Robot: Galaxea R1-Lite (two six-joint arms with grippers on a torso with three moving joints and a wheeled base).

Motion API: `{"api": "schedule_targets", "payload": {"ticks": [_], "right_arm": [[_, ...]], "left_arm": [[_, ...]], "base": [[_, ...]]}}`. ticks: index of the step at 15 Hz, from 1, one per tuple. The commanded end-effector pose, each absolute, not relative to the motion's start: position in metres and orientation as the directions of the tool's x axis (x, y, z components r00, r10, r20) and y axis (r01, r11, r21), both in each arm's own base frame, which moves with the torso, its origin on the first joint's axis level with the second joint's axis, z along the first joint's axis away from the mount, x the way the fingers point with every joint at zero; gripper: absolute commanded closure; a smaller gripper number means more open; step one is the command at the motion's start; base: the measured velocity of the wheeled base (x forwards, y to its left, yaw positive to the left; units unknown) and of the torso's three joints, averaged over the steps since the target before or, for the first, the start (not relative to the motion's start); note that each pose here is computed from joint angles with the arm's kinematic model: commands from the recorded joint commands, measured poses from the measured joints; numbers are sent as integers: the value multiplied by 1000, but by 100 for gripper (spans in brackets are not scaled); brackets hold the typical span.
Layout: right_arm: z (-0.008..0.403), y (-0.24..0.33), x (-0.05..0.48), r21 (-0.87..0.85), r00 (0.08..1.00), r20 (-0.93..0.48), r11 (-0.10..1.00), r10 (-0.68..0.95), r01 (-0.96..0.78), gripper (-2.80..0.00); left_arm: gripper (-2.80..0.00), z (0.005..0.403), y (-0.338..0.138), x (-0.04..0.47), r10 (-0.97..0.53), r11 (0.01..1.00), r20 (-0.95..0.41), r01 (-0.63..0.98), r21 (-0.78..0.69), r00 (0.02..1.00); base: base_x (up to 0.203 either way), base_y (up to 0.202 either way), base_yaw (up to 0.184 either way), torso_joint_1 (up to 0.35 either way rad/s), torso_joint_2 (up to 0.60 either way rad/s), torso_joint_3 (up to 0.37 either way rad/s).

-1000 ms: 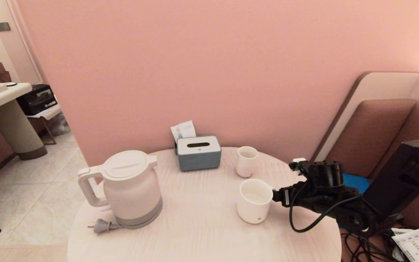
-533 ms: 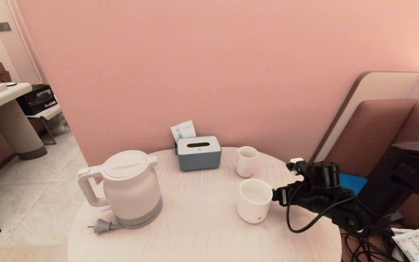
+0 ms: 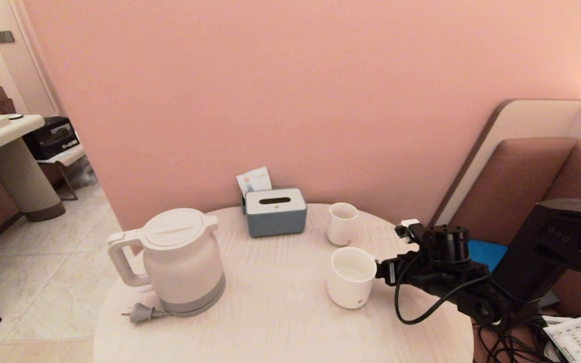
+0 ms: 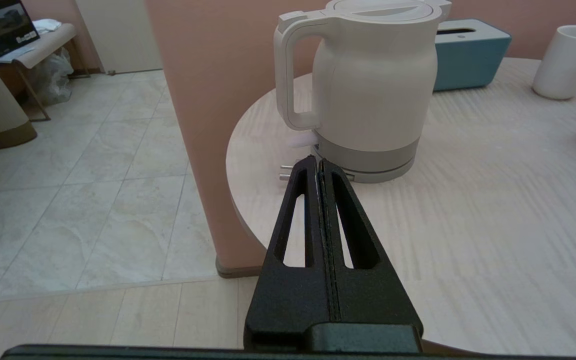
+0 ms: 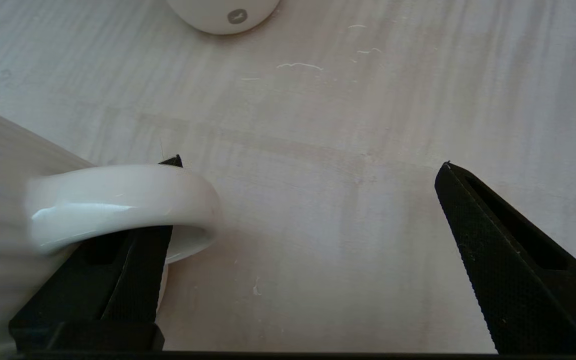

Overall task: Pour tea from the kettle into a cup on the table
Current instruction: Pick up the cup

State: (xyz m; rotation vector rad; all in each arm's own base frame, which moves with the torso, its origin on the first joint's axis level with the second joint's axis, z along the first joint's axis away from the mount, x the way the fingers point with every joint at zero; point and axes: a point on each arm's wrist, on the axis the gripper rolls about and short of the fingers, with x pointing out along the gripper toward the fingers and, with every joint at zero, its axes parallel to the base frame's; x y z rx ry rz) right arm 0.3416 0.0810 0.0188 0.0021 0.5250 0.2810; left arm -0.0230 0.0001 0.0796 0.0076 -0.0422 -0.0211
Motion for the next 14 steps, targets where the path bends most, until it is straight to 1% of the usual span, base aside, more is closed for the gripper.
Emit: {"api": "schedule_targets", "payload": {"ticks": [1,7,14], "right_arm": [[20,82,341,74,830,-489,960,270,-269,-280],[20,84,339,69,829,-492,961,265,-267,-280],[21,88,340,74,841,-462,957,281,-279,-280]], "left_arm": [[0,80,0,-23,-21,1000,41,21,8,999],[0,80,0,-23,-21,1000,43,21,8,999],[0,80,0,-23,-21,1000,41,21,8,999]], "base": [[0,0,0,0,0,0],[0,0,0,0,0,0],[0,0,0,0,0,0]]}}
